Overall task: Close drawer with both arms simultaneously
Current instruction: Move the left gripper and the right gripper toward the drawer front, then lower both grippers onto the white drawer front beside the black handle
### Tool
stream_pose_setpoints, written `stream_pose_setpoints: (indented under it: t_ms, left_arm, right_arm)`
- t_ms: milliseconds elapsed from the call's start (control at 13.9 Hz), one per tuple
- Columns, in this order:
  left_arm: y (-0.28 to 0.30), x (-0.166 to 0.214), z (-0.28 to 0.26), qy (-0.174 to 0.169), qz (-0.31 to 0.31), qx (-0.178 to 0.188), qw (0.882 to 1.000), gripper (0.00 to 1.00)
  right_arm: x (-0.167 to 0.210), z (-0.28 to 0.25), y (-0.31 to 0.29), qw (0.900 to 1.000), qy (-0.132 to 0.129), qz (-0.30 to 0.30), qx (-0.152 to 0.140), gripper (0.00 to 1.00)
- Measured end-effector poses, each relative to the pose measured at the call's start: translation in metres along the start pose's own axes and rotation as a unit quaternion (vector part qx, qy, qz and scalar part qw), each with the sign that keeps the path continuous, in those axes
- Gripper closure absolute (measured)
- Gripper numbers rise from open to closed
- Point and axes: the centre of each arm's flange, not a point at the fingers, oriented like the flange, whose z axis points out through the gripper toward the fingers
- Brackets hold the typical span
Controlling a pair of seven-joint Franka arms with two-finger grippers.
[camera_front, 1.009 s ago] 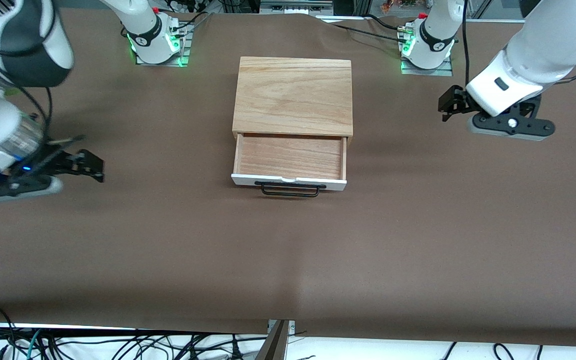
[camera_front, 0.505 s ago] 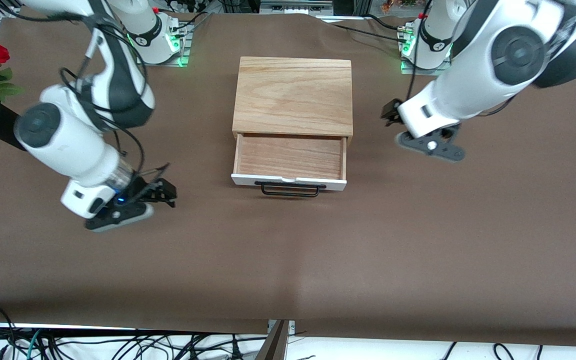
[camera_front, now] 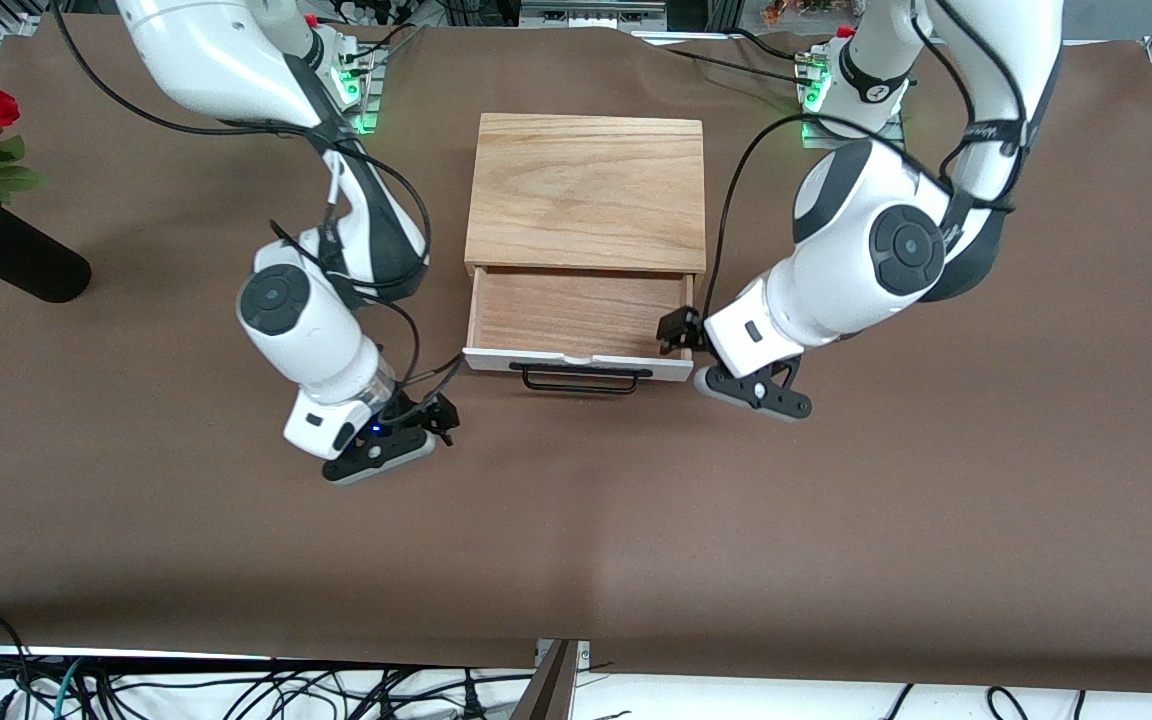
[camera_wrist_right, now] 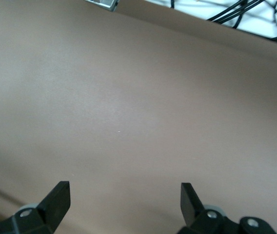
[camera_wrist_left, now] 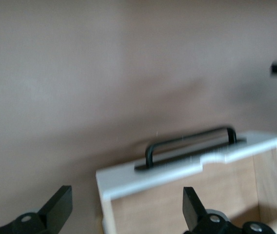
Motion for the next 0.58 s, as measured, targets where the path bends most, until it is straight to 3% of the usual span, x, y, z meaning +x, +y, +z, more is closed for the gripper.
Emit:
stream_pose_setpoints:
  t_ms: [144, 288, 577]
  left_arm:
    - [-0.005, 0.006, 0.012, 0.013, -0.011, -0.003, 1.000, 0.00]
    - [-0.005, 0.005, 0.029, -0.001, -0.022, -0.016, 1.000, 0.00]
    - [0.018, -0.008, 0.077, -0.037, -0.022, -0.031, 0.999, 0.00]
  right_arm:
    - [-0.001, 0.009, -0.010, 0.999, -0.004, 0.020, 0.025, 0.00]
    - [-0.002, 0.011, -0.016, 0.998, -0.012, 0.040, 0.049, 0.00]
    - [-0.016, 0.019, -0.024, 0.994, -0.078, 0.041, 0.062, 0.00]
